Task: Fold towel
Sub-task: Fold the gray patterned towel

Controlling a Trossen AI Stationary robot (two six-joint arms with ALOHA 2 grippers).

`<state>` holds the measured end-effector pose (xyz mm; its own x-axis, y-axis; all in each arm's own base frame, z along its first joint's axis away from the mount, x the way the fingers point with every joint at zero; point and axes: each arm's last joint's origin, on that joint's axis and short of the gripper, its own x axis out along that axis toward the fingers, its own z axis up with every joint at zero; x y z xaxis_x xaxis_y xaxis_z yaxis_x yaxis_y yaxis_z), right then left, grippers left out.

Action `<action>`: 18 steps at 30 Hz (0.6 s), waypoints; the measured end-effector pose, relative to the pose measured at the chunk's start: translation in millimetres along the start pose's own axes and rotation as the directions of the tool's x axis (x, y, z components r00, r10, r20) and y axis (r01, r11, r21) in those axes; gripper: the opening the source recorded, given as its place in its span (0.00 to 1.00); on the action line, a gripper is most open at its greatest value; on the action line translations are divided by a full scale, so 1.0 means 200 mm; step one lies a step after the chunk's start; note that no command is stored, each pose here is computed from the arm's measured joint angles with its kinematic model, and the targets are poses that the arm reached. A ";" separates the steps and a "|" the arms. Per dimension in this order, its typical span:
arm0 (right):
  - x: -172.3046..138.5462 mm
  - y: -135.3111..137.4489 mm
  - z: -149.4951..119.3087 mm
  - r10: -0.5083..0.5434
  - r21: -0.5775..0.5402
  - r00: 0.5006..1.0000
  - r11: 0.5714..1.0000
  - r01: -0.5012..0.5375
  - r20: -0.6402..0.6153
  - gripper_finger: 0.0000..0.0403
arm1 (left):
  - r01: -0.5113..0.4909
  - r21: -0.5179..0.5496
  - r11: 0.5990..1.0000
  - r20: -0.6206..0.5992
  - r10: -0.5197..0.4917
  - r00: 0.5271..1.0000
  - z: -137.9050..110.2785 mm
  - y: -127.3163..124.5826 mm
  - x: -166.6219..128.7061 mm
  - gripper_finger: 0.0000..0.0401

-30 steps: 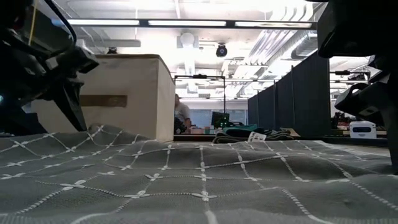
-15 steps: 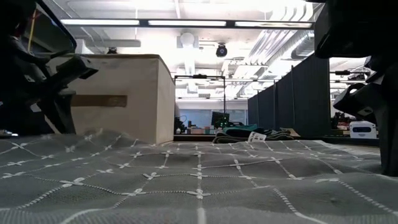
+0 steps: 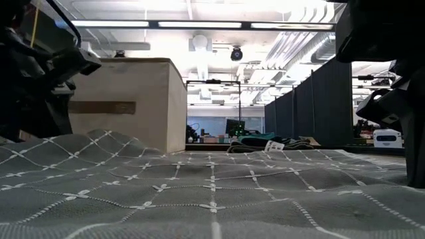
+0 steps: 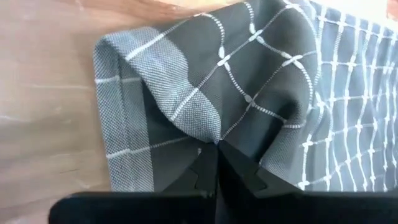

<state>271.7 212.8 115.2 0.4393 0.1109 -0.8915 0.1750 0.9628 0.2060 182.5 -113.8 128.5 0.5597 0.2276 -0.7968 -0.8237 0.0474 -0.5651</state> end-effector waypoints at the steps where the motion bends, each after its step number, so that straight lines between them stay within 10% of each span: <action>1: 0.00 0.00 0.00 0.000 0.000 1.000 1.000 0.000 0.000 0.00 | 0.000 0.007 1.000 -0.002 0.000 1.000 0.01 0.00 -0.01 0.00; 18: 0.00 0.00 0.00 -0.002 -0.033 1.000 0.999 0.002 0.001 0.00 | -0.171 0.235 0.957 -0.003 0.176 0.984 0.15 0.08 -0.18 0.00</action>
<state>271.7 212.7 115.2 0.4401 0.1086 -0.8914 0.1467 0.9706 0.1907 146.9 -91.5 154.7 0.4062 0.2296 -0.8845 -0.9050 0.2349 -0.3546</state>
